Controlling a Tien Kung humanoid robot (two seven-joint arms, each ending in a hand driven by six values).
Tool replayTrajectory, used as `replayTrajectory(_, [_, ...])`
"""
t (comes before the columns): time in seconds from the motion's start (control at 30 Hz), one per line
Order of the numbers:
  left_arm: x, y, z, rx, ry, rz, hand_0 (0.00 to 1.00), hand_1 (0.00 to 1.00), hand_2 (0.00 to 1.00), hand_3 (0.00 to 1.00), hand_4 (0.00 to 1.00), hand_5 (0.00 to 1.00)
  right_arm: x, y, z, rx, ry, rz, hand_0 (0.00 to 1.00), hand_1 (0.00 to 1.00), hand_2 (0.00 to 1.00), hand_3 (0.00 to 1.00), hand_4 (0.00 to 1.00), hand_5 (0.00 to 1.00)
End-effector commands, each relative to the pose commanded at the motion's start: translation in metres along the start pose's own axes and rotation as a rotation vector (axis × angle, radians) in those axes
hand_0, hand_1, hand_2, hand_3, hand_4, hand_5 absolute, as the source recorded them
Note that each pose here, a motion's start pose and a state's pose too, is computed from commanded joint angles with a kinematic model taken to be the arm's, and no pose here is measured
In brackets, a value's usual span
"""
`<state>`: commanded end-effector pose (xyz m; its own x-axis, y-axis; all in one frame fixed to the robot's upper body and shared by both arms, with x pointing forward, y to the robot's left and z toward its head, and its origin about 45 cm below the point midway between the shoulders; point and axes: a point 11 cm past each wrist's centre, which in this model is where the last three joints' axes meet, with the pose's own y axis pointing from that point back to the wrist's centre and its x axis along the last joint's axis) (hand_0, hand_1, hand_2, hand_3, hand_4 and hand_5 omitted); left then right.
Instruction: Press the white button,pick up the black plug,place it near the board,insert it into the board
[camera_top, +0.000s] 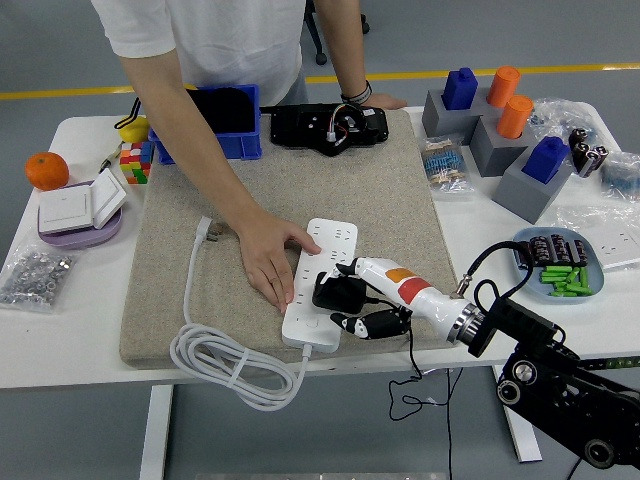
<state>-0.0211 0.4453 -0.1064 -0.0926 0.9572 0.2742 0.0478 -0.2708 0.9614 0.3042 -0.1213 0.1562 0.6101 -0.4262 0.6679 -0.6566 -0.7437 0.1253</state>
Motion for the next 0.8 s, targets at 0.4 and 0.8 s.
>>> replayTrajectory(0.4, [-0.001, 0.000, 0.001, -0.002, 0.002, -0.001, 0.705, 0.699, 0.670, 0.711, 0.727, 0.284, 0.001, -0.001, -0.008, 0.027, -0.001, 0.010, 0.685, 0.609, 0.572, 0.579, 0.724, 0.046])
replayTrajectory(0.8, [-0.001, 0.000, -0.001, 0.002, 0.004, -0.002, 0.706, 0.699, 0.670, 0.711, 0.727, 0.284, 0.001, -0.001, -0.007, 0.027, -0.003, 0.011, 0.683, 0.606, 0.571, 0.578, 0.725, 0.046])
